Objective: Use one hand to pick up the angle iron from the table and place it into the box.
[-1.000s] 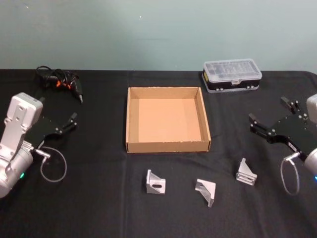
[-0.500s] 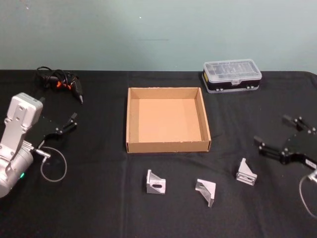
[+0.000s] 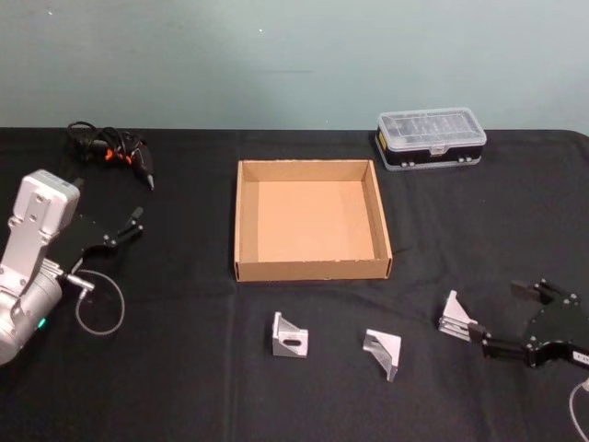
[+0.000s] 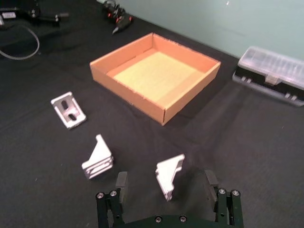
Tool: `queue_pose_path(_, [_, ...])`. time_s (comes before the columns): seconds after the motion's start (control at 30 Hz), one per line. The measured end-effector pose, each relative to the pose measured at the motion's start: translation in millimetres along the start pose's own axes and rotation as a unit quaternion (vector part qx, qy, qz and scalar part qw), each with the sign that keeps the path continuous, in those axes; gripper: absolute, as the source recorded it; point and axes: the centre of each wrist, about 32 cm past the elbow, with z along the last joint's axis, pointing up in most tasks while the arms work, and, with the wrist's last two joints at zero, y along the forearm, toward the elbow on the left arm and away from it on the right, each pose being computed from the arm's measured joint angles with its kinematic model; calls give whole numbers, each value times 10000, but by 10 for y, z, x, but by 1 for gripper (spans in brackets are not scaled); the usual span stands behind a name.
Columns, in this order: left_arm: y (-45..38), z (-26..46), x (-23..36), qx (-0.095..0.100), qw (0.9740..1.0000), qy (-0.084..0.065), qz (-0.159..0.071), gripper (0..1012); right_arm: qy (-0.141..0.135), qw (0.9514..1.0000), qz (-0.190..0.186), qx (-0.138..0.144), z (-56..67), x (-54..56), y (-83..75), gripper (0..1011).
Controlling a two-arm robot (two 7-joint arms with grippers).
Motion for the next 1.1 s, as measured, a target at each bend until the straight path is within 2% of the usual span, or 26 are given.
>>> queue_pose_path(0.33, [0, 0, 0, 0, 10000, 0, 1, 1000, 70, 9997, 75, -214, -100, 42, 25, 1004])
queue_pose_path(0.63, [0, 0, 0, 0, 10000, 0, 1, 1000, 7, 9991, 131, -415, -181, 66, 170, 1004])
queue_pose_path(1.1, [0, 0, 0, 0, 10000, 0, 1, 1000, -28, 9987, 139, -492, -224, 86, 323, 1004])
